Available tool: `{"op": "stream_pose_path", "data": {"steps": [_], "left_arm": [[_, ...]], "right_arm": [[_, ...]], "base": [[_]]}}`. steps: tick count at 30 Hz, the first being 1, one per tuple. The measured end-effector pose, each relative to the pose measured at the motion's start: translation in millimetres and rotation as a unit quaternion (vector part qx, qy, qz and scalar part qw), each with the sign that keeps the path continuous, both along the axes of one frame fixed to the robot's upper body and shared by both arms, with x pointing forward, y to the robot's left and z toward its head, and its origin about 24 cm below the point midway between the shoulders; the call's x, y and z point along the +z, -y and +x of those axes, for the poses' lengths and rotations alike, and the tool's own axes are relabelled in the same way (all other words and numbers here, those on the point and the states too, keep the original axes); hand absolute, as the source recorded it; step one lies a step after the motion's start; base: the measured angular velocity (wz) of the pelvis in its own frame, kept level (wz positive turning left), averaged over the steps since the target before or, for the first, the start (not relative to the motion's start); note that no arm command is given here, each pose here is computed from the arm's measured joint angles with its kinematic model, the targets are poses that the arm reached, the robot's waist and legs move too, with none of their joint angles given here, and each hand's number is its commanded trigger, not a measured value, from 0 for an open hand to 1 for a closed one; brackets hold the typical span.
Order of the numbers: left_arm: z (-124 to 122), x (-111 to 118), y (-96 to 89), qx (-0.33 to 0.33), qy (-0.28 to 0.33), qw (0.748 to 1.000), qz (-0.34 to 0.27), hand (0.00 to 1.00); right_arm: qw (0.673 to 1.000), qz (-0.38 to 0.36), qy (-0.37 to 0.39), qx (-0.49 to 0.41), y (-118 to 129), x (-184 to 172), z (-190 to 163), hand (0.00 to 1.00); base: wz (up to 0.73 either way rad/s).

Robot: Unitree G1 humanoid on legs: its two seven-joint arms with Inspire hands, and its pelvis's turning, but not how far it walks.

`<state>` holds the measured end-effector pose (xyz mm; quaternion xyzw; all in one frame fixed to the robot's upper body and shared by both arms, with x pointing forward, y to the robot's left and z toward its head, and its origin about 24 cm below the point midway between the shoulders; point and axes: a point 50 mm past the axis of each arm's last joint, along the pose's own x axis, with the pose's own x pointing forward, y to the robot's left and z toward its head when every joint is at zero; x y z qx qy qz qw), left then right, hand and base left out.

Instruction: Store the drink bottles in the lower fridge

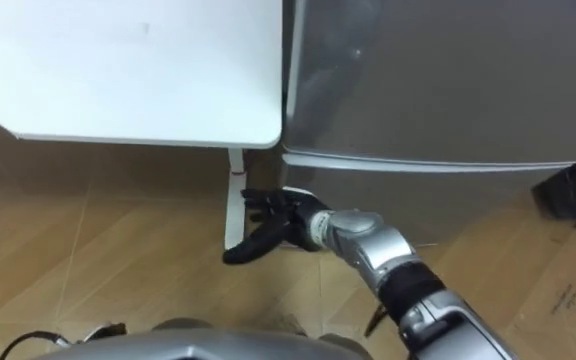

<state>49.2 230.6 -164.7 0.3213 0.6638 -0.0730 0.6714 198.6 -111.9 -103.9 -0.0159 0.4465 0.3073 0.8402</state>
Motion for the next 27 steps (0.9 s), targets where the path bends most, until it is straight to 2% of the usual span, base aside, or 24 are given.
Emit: {"op": "stream_pose_path", "data": {"steps": [6, 8, 10, 18, 20, 27], "left_arm": [[-5.4, 1.4, -9.4, 0.016, 0.009, 1.0, 0.0, 0.0], [-6.4, 2.3, -13.6, 0.017, 0.014, 1.0, 0.002, 0.0], [-7.0, 3.1, -16.8, 0.021, 0.015, 1.0, 0.005, 0.0], [-18.8, 3.7, -23.8, 0.053, 0.013, 0.998, 0.009, 0.0], [-30.7, 3.6, -25.7, 0.079, 0.005, 0.997, 0.011, 0.0], [-41.8, 2.3, -22.3, 0.128, -0.006, 0.992, 0.01, 0.0]], "right_arm": [[0.989, -0.127, -0.063, -0.048, 55.2, -37.5, -51.0, 0.0], [0.976, -0.185, -0.093, -0.067, 83.7, -47.6, -76.9, 0.0], [0.965, -0.215, -0.116, -0.098, 99.1, -52.1, -90.6, 0.0], [0.95, -0.225, -0.13, -0.17, 112.2, -57.9, -113.4, 0.0], [0.942, -0.221, -0.151, -0.205, 118.1, -59.8, -124.2, 0.0], [0.905, -0.194, -0.211, -0.316, 127.9, -63.6, -150.5, 0.0]], "base": [[0.44], [0.19], [0.1], [0.08], [0.0], [0.09]]}}
